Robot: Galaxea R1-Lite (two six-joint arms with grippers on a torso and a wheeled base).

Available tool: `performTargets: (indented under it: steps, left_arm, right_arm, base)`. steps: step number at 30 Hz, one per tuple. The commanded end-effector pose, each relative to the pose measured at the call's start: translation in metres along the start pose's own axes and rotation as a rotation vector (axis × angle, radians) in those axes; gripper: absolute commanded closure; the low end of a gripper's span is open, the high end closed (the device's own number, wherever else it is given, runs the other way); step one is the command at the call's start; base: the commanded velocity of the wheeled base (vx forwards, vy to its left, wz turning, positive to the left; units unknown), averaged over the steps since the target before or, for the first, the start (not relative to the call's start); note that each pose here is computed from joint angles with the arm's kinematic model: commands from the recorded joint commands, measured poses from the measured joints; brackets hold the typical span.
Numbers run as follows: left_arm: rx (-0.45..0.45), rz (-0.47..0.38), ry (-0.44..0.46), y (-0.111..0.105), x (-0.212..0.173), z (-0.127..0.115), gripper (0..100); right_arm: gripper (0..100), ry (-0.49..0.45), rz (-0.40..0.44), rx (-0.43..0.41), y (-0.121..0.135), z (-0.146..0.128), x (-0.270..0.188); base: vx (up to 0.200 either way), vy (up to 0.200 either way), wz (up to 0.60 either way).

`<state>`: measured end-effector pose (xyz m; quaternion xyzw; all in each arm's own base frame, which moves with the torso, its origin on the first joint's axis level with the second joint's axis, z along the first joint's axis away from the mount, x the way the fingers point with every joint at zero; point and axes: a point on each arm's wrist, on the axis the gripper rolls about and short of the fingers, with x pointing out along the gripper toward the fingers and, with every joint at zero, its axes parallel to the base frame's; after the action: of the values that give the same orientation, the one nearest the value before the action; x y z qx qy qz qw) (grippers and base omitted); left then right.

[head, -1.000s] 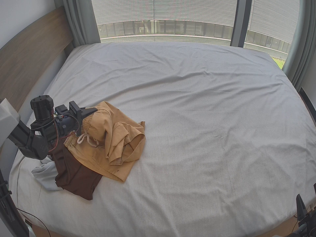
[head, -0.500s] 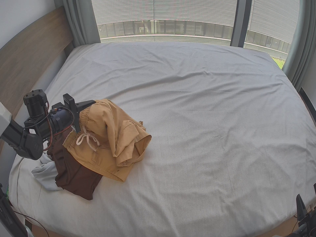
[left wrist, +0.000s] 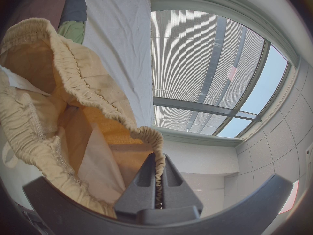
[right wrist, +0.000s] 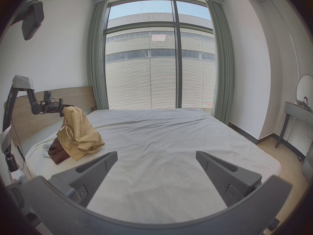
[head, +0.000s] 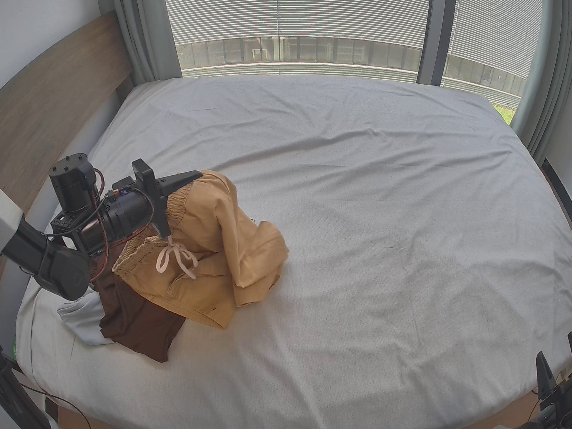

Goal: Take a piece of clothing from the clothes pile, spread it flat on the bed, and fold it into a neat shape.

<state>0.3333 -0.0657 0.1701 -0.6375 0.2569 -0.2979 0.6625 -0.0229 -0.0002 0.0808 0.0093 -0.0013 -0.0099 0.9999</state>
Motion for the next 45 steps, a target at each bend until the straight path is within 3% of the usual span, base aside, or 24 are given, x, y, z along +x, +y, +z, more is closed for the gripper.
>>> performTargets:
  steps: [1, 16, 30, 37, 45]
  left_arm:
    - [-0.002, -0.010, 0.029, -0.003, 0.005, -0.009, 100]
    - [-0.018, -0.038, 0.129, -0.013, 0.022, -0.046, 100]
    - [-0.016, -0.074, 0.133, -0.021, 0.045, -0.074, 100]
    - [-0.014, -0.095, 0.197, -0.025, 0.054, -0.089, 100]
    - [-0.197, -0.178, 0.236, -0.041, 0.064, -0.096, 100]
  right_arm:
    - [0, 0.004, 0.000, 0.000, 0.000, -0.005, 0.000]
    - [0, 0.005, 0.000, 0.000, 0.000, -0.005, 0.000]
    - [0, 0.005, 0.000, 0.000, 0.000, -0.005, 0.000]
    - [0, 0.005, 0.000, 0.000, 0.000, -0.005, 0.000]
    - [0, 0.005, 0.000, 0.000, 0.000, -0.005, 0.000]
  base:
    - [0.000, 0.000, 0.00]
    - [0.000, 0.000, 0.00]
    - [0.000, 0.000, 0.00]
    - [0.000, 0.000, 0.00]
    - [0.000, 0.000, 0.00]
